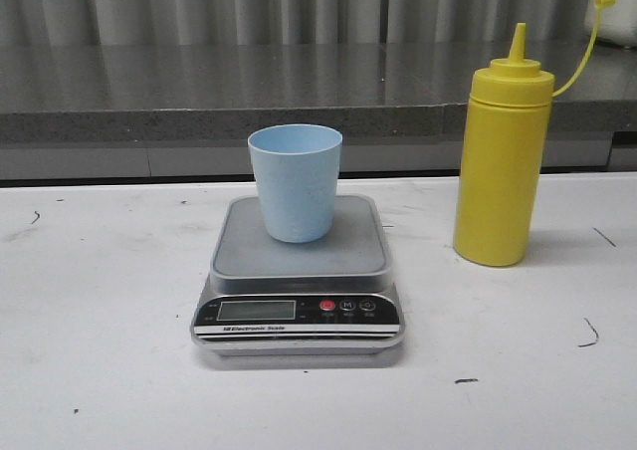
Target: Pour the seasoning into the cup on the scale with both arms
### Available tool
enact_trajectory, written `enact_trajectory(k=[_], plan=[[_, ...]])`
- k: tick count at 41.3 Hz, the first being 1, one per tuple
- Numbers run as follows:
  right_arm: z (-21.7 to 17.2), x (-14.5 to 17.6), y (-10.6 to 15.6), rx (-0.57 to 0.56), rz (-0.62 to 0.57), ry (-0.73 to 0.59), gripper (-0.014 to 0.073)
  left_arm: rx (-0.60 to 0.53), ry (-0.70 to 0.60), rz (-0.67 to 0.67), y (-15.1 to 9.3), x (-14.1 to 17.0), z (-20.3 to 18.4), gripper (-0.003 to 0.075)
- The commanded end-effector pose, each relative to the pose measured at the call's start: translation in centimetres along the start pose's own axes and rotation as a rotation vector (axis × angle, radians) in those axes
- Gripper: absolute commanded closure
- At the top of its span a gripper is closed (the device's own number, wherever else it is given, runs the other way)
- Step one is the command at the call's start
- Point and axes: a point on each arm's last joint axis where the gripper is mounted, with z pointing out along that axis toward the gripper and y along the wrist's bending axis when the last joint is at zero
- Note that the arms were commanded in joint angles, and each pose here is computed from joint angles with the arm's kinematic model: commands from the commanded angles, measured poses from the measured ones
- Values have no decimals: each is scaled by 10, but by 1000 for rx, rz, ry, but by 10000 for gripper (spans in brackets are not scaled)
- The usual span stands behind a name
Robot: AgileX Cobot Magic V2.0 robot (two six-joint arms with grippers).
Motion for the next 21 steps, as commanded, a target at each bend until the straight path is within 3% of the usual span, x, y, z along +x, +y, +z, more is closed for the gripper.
enact_trajectory(k=[1,13,16,21], plan=[[-17,-17,4,-30,-24,-61,-1,0,-100,-13,0,-13,-5,347],[-23,-25,6,-61,1,-111,25,0,-100,-13,0,-13,-5,347],[-23,-27,6,-60,2,-132,104,0,-100,-13,0,-13,-5,347],[-24,-29,7,-61,4,-151,333,0,-100,-13,0,-13,-5,347]])
